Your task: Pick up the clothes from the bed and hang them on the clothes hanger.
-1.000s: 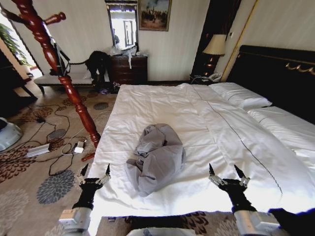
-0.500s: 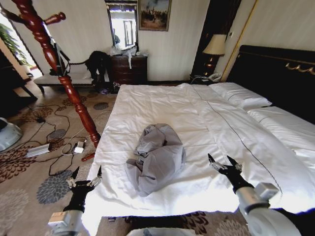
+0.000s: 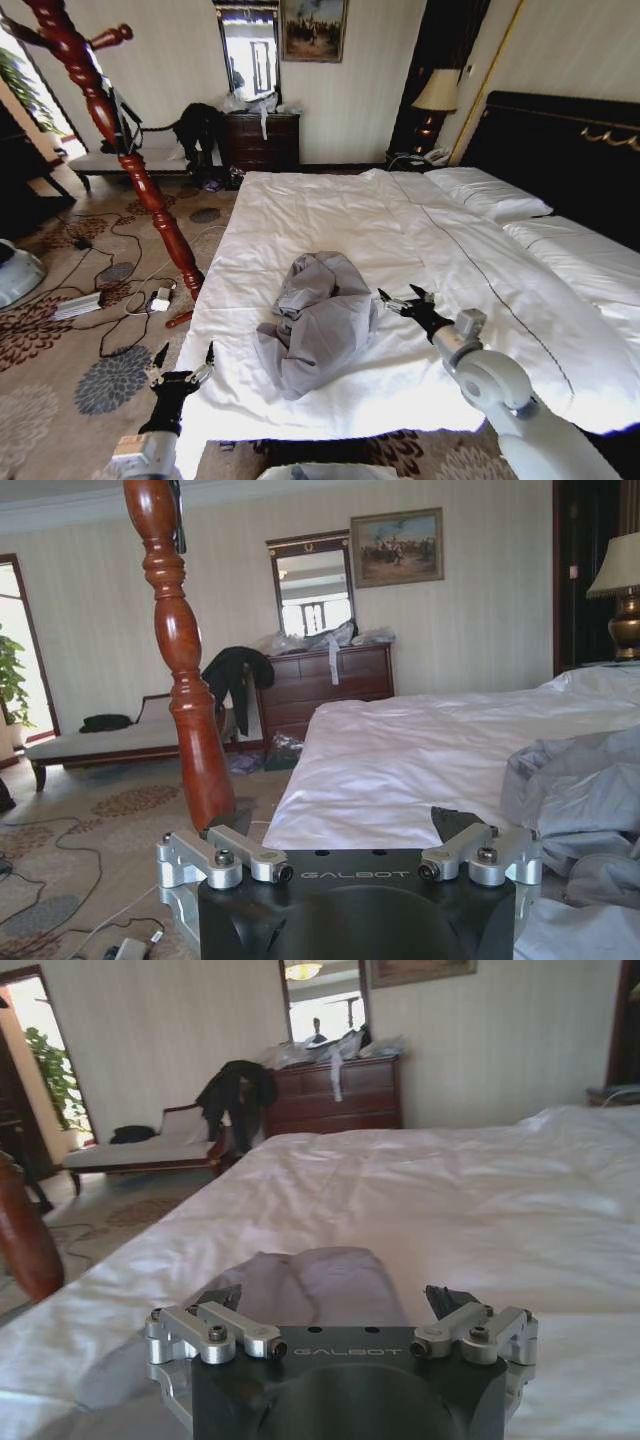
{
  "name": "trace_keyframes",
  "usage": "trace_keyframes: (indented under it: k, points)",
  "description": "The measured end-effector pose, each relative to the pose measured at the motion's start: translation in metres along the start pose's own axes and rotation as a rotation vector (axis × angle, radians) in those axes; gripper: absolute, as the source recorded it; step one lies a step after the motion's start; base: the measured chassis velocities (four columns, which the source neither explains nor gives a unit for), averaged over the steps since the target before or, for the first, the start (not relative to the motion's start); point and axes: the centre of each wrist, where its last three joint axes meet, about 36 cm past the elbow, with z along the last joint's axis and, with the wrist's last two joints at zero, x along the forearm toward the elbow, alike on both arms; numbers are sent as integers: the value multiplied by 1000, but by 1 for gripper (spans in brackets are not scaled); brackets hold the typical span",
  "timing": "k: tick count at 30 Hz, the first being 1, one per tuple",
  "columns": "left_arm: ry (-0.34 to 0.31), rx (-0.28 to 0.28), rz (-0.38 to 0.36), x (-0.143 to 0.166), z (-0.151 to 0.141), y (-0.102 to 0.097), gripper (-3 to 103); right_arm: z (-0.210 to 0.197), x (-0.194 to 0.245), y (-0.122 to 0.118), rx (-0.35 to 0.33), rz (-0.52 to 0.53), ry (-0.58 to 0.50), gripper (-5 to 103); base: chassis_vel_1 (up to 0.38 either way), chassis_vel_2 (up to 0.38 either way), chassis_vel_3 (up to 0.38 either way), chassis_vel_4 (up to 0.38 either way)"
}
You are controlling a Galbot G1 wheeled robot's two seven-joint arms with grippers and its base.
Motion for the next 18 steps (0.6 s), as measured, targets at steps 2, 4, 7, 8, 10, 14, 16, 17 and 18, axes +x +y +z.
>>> trace_keyframes:
  k: [2, 4, 7, 8, 10, 14, 16, 17, 18]
  points:
    - [3, -2, 4, -1, 2, -2, 100, -10, -27, 12, -62, -55, 48, 100, 0, 0, 0, 0]
    - [6, -3, 4, -1, 4, -3, 100, -13, -52, 18, -113, -77, 91, 100, 0, 0, 0, 0]
    - [10, -3, -6, 0, 5, -2, 100, -15, -93, 20, -184, -80, 164, 100, 0, 0, 0, 0]
    - [11, -6, -12, 1, 6, 0, 100, -18, -107, 20, -212, -80, 186, 100, 0, 0, 0, 0]
    - [12, -9, -24, 2, 8, 4, 100, -22, -129, 21, -262, -79, 228, 100, 0, 0, 0, 0]
    - [16, -9, -34, 4, 10, 7, 100, -15, -148, 18, -306, -42, 298, 100, 0, 0, 0, 0]
    - [17, -7, -35, 4, 10, 7, 100, -14, -149, 18, -316, -38, 317, 100, 0, 0, 0, 0]
    - [19, -3, -37, 4, 11, 8, 100, -12, -149, 19, -329, -34, 348, 100, 0, 0, 0, 0]
    - [19, -1, -39, 3, 11, 8, 100, -10, -149, 19, -334, -30, 365, 100, 0, 0, 0, 0]
